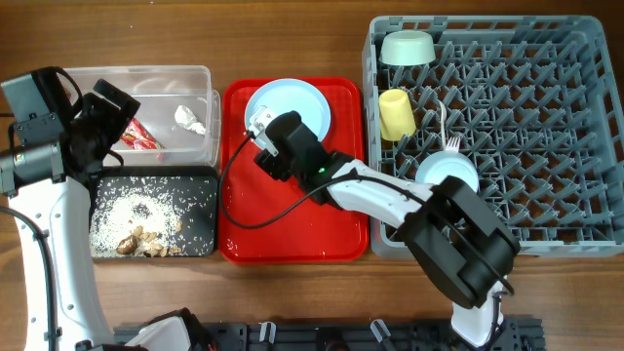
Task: Sort waste into correct bins and load items into the dishwasher rack
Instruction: 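Grip the light-blue plate edge with the right gripper and lift it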
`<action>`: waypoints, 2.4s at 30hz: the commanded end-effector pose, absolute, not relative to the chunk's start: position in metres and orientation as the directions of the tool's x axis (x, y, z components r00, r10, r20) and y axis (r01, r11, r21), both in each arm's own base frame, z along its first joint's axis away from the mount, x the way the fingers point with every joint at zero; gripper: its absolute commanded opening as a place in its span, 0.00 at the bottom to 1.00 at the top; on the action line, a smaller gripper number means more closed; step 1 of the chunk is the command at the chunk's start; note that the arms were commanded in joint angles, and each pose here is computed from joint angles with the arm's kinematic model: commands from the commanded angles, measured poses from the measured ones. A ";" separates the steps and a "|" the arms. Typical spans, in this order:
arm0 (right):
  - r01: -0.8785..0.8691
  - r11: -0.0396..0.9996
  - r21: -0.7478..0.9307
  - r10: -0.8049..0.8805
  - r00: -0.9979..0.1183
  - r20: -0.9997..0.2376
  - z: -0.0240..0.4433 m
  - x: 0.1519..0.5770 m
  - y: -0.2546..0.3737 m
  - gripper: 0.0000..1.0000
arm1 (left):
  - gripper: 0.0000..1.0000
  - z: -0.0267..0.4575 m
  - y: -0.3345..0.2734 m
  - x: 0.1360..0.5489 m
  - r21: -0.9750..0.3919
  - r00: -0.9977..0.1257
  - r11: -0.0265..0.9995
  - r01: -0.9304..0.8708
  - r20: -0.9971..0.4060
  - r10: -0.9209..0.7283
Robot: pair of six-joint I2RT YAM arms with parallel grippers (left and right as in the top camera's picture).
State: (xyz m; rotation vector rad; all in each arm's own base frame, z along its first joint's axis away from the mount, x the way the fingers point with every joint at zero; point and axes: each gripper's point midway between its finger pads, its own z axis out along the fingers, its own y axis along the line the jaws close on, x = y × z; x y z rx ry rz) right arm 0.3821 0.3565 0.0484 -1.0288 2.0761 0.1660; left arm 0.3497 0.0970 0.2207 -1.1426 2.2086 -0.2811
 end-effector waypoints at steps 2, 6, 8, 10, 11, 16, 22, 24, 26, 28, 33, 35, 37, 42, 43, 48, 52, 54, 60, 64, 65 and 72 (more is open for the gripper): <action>-0.732 0.644 -0.223 -0.629 -0.340 -0.699 0.033 0.388 0.359 0.74 | 1.00 0.226 0.098 0.350 -0.453 -0.429 0.614 -0.646 -0.449 -0.784; -0.761 0.606 -0.232 -0.659 -0.318 -0.682 0.017 0.386 0.360 0.66 | 1.00 0.226 0.098 0.350 -0.453 -0.429 0.614 -0.646 -0.449 -0.784; -0.771 0.593 -0.232 -0.666 -0.308 -0.680 0.016 0.385 0.362 0.60 | 1.00 0.226 0.098 0.350 -0.453 -0.429 0.614 -0.646 -0.449 -0.784; -0.771 0.593 -0.232 -0.666 -0.308 -0.680 0.016 0.385 0.362 0.56 | 1.00 0.226 0.098 0.350 -0.453 -0.429 0.614 -0.646 -0.449 -0.784; -0.771 0.593 -0.230 -0.666 -0.310 -0.679 0.015 0.384 0.362 0.50 | 1.00 0.226 0.098 0.350 -0.453 -0.429 0.614 -0.646 -0.449 -0.784; -0.793 0.582 -0.182 -0.655 -0.324 -0.683 0.015 0.376 0.367 0.34 | 1.00 0.226 0.098 0.350 -0.453 -0.429 0.614 -0.646 -0.449 -0.784; -0.788 0.613 -0.065 -0.580 -0.393 -0.713 0.050 0.360 0.373 0.10 | 1.00 0.226 0.098 0.350 -0.453 -0.429 0.614 -0.646 -0.449 -0.784; -0.771 0.636 -0.042 -0.538 -0.404 -0.740 0.078 0.359 0.372 0.04 | 1.00 0.226 0.098 0.350 -0.453 -0.429 0.614 -0.646 -0.449 -0.784; -0.756 0.655 -0.018 -0.485 -0.401 -0.778 0.109 0.358 0.372 0.04 | 1.00 0.226 0.098 0.350 -0.453 -0.429 0.614 -0.646 -0.449 -0.784; -0.734 0.678 0.045 -0.380 -0.402 -0.833 0.157 0.356 0.372 0.04 | 1.00 0.226 0.098 0.350 -0.453 -0.429 0.614 -0.646 -0.449 -0.784; -0.699 0.673 0.243 -0.068 -0.385 -0.920 0.292 0.345 0.331 0.04 | 1.00 0.226 0.098 0.350 -0.454 -0.429 0.614 -0.646 -0.449 -0.784; -0.646 0.691 0.323 0.044 -0.408 -0.912 0.325 0.350 0.294 0.04 | 1.00 0.226 0.098 0.350 -0.453 -0.429 0.614 -0.646 -0.449 -0.784; -0.583 0.693 0.424 0.167 -0.442 -0.881 0.349 0.362 0.242 0.04 | 1.00 0.226 0.098 0.350 -0.453 -0.429 0.614 -0.646 -0.449 -0.784; -0.437 0.588 0.680 0.379 -0.594 -0.710 0.349 0.391 0.146 0.04 | 1.00 0.226 0.098 0.350 -0.453 -0.429 0.614 -0.646 -0.449 -0.784; -0.393 0.554 0.734 0.418 -0.631 -0.654 0.344 0.397 0.127 0.04 | 1.00 0.226 0.098 0.350 -0.453 -0.429 0.614 -0.646 -0.449 -0.784; -0.214 0.411 0.886 0.506 -0.755 -0.417 0.298 0.419 0.068 0.04 | 1.00 0.226 0.098 0.350 -0.453 -0.429 0.614 -0.646 -0.449 -0.784; -0.150 0.322 0.935 0.481 -0.824 -0.298 0.258 0.429 0.054 0.04 | 1.00 0.226 0.098 0.350 -0.453 -0.429 0.614 -0.646 -0.449 -0.784; -0.114 0.300 0.947 0.482 -0.839 -0.254 0.242 0.433 0.048 0.04 | 1.00 0.226 0.098 0.350 -0.453 -0.429 0.614 -0.646 -0.449 -0.784; -0.098 0.329 0.939 0.504 -0.823 -0.262 0.224 0.442 0.035 0.44 | 1.00 0.226 0.098 0.350 -0.454 -0.429 0.614 -0.646 -0.449 -0.784; -0.069 0.393 0.917 0.578 -0.757 -0.305 0.218 0.451 0.000 0.59 | 1.00 0.226 0.098 0.350 -0.454 -0.429 0.614 -0.646 -0.449 -0.784; -0.075 0.412 0.908 0.586 -0.742 -0.327 0.217 0.452 -0.008 0.67 | 1.00 0.226 0.098 0.350 -0.453 -0.429 0.614 -0.646 -0.449 -0.784; -0.184 0.538 0.823 0.539 -0.675 -0.503 0.236 0.445 -0.025 0.59 | 1.00 0.226 0.098 0.350 -0.453 -0.430 0.614 -0.646 -0.449 -0.784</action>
